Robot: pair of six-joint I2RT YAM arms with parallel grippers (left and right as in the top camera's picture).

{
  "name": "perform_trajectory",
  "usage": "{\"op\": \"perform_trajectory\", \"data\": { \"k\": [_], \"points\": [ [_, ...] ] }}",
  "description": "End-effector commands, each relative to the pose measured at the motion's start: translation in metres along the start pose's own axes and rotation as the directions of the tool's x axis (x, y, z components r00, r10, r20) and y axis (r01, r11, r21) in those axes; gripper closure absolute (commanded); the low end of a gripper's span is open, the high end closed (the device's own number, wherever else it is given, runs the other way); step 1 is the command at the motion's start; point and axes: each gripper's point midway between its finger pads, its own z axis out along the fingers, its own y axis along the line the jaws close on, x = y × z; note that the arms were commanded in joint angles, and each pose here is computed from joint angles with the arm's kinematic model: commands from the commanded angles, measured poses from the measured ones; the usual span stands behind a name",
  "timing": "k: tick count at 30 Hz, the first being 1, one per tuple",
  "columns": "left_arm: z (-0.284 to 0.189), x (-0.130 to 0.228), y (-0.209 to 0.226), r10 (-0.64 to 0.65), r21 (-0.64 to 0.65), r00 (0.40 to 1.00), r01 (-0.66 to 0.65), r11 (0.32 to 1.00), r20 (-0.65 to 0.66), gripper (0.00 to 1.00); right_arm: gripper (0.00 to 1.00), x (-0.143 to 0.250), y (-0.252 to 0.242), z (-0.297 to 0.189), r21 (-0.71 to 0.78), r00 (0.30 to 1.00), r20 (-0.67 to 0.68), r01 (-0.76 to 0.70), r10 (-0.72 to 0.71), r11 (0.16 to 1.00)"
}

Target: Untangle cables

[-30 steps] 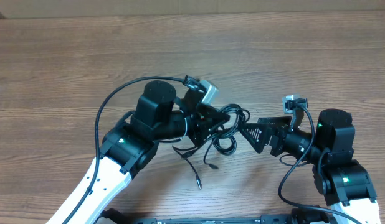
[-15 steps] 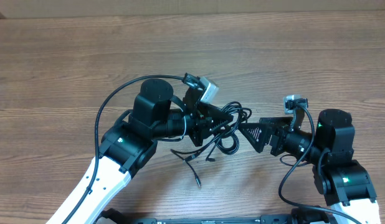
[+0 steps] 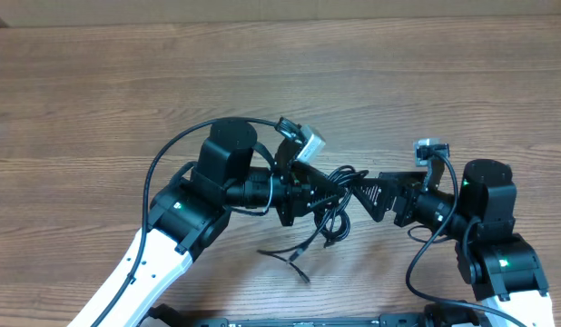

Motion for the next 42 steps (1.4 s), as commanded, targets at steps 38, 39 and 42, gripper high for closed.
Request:
{"op": "perform_trajectory", "data": {
  "k": [38,39,42],
  "points": [
    [-0.026,-0.015,0.016,-0.116,-0.009,0.992,0.117,0.993,0.054,0.96,0.0,0.002,0.011,-0.003,-0.055,0.992,-0.009,0.122,-0.123,0.991],
    [-0.025,-0.015,0.015,-0.132,-0.006,0.99,0.133,0.991,0.052,0.96,0.0,0.001,0.012,-0.003,-0.056,0.992,-0.005,0.126,-0.126,0.991],
    [-0.014,-0.008,0.001,-0.113,0.031,0.993,0.113,0.993,0.015,0.96,0.0,0.001,0.012,-0.003,-0.055,0.992,-0.004,0.126,-0.127,0.99]
  ]
}}
